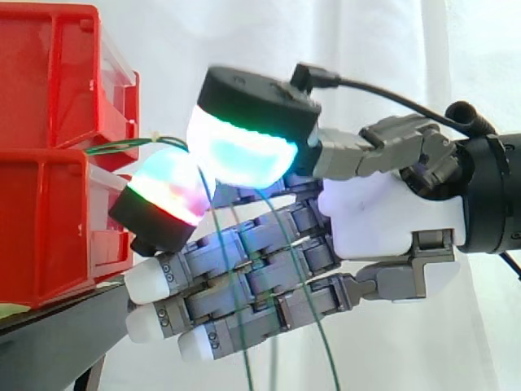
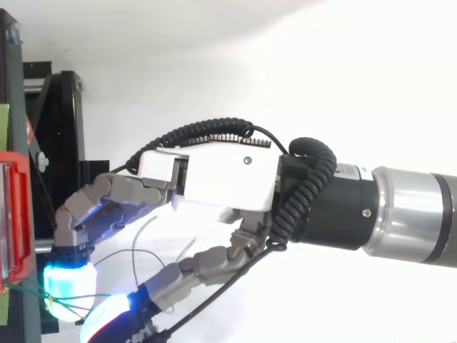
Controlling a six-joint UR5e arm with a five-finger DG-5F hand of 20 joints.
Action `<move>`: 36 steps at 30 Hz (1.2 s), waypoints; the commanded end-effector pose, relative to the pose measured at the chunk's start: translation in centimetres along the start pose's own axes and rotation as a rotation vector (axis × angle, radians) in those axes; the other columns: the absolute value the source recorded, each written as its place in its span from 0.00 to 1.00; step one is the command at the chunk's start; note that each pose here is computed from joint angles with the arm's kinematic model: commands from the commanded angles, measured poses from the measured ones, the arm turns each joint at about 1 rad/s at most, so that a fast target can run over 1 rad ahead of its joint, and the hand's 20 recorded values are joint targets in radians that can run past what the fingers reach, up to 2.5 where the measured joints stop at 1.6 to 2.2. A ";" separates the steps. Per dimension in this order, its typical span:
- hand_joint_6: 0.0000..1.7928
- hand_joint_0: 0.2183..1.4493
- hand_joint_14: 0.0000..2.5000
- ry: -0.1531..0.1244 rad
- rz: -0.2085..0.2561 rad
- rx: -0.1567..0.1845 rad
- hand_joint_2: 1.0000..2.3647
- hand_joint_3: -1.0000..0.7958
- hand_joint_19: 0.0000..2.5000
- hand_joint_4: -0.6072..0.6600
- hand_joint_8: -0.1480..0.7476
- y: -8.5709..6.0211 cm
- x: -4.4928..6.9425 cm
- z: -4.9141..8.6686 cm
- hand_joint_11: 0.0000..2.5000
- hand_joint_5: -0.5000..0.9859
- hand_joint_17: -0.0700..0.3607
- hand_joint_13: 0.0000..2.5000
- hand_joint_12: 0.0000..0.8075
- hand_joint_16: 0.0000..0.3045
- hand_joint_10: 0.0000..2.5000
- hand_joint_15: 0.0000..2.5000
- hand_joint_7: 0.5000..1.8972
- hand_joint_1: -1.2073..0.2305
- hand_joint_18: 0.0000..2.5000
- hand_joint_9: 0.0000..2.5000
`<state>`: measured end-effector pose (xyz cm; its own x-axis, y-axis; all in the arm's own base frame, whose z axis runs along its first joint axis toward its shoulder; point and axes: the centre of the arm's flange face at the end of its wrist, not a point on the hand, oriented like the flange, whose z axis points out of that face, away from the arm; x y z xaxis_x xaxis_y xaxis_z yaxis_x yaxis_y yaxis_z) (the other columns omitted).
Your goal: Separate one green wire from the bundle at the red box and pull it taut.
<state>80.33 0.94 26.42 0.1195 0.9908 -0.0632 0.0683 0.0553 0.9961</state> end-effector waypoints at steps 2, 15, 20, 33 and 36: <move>0.50 0.23 0.00 0.011 -0.002 -0.002 0.00 0.28 0.07 0.59 0.47 1.1 -0.2 0.2 0.16 0.22 0.43 0.20 0.42 0.17 0.01 0.06 0.32 0.33 0.18 0.30; 0.48 0.27 0.00 0.034 0.011 0.037 0.01 0.34 0.08 0.58 0.46 -1.3 0.2 1.1 0.16 0.22 0.42 0.19 0.41 0.16 0.01 0.07 0.33 0.39 0.16 0.30; 0.49 0.28 0.00 0.032 0.013 0.035 0.02 0.46 0.08 0.55 0.46 -1.3 0.3 1.1 0.16 0.21 0.42 0.19 0.40 0.16 0.01 0.07 0.34 0.37 0.16 0.30; 0.49 0.24 0.00 0.023 0.021 0.039 0.00 0.28 0.08 0.58 0.46 -0.4 -0.9 1.3 0.16 0.20 0.43 0.20 0.42 0.17 0.01 0.07 0.29 0.38 0.17 0.29; 0.49 0.24 0.00 0.029 0.019 0.039 0.00 0.29 0.08 0.58 0.47 0.3 -1.4 1.5 0.16 0.21 0.43 0.20 0.42 0.17 0.01 0.07 0.30 0.41 0.17 0.30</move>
<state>81.54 -0.21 26.10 0.0968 0.9945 -0.0401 0.1035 0.0300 0.9942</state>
